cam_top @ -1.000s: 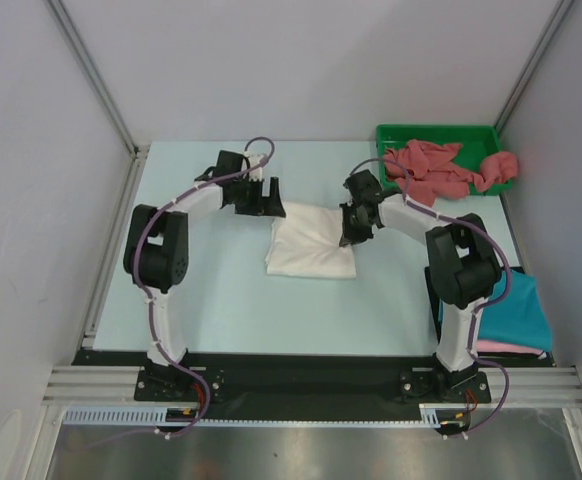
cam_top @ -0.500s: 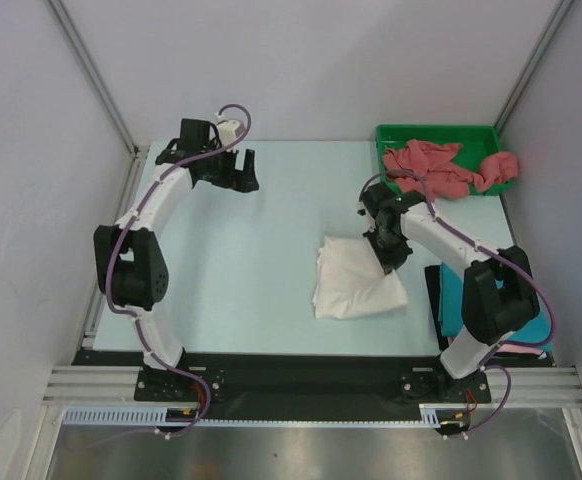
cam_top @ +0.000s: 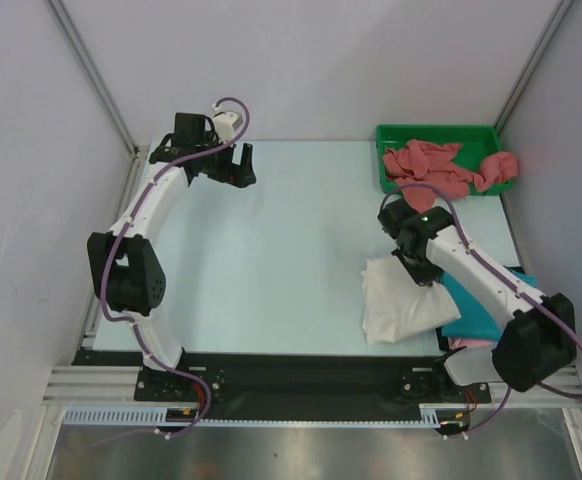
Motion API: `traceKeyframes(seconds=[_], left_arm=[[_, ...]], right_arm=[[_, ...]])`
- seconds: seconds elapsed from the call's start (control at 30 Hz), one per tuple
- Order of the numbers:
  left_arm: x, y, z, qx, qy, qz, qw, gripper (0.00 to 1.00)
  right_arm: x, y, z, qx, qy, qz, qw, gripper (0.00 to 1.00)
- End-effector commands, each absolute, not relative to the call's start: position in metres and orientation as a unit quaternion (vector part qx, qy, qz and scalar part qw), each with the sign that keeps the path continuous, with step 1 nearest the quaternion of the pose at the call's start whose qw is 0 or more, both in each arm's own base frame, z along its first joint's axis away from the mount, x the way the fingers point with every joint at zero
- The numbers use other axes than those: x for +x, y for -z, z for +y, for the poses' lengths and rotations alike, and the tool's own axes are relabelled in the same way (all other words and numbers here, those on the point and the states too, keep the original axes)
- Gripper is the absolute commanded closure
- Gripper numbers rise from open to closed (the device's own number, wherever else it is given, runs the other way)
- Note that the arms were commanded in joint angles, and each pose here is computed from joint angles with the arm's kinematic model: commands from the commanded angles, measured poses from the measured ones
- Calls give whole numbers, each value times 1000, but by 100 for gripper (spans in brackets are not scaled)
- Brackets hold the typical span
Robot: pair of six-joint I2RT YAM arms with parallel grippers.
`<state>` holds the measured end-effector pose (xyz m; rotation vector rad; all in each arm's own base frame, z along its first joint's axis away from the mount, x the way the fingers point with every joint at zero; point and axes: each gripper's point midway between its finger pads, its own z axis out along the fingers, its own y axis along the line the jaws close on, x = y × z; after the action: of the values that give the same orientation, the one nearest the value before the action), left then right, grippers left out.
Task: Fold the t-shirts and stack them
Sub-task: Neatly place the folded tshirt to the corner
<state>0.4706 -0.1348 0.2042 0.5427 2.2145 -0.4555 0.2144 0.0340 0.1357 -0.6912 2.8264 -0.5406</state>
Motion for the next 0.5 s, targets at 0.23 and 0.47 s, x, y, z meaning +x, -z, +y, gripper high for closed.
traceKeyframes(seconds=[0.23, 0.47], left_arm=[[481, -239, -132, 226, 170, 851, 442, 0], [484, -240, -130, 225, 163, 851, 446, 0]], right_arm=[[167, -201, -20, -216, 257, 933, 130, 100], [157, -230, -56, -178, 294, 927, 152, 100]])
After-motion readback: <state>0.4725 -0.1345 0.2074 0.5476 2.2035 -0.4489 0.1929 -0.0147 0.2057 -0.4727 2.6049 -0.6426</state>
